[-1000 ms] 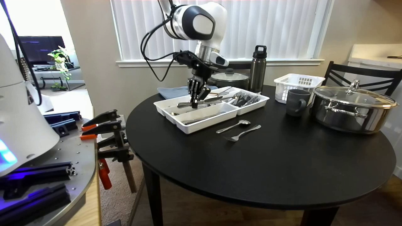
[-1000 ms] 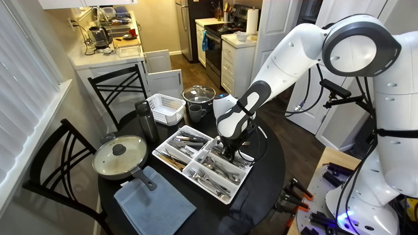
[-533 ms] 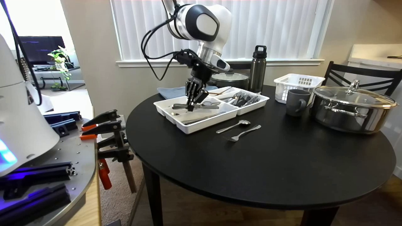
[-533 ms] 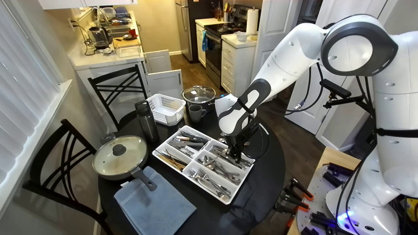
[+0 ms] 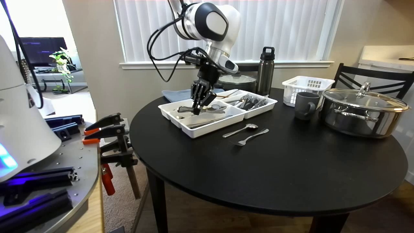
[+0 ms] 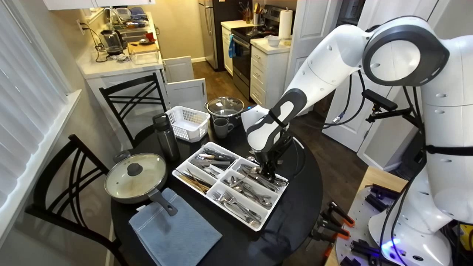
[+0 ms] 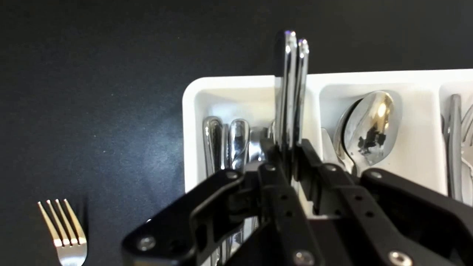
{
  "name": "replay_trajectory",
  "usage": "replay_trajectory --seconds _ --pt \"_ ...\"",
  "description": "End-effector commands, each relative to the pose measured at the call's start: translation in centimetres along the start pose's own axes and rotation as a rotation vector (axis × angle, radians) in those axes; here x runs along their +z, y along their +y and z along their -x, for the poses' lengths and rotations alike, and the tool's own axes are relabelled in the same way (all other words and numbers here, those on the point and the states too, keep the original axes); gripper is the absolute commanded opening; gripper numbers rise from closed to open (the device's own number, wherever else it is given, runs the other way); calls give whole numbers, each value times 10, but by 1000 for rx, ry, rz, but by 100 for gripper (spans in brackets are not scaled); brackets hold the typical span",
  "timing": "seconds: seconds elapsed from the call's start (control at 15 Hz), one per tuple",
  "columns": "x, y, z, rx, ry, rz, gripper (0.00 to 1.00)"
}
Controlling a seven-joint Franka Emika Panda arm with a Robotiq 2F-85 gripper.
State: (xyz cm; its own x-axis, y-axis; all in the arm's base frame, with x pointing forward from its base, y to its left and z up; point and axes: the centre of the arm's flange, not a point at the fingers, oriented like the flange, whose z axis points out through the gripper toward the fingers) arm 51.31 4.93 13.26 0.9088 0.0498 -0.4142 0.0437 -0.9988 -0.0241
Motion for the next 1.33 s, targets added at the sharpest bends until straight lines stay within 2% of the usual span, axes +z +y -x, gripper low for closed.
replay_trajectory --seconds 0.0,0.07,0.13,0.27,0.67,0.73,0.8,0.93,1.27 --pt "0 11 -8 -24 -26 54 43" --pt "2 14 -11 -28 -33 65 5" --pt "3 16 -14 -36 -36 68 7" --pt "6 18 -18 -45 -45 72 0" --pt "18 16 -29 -59 -69 87 0" --pt "19 15 -30 -58 -68 86 3" --pt "21 15 -31 -58 -65 84 27" --pt "23 14 -33 -60 -54 84 30" --pt "33 13 -43 -58 -35 79 60"
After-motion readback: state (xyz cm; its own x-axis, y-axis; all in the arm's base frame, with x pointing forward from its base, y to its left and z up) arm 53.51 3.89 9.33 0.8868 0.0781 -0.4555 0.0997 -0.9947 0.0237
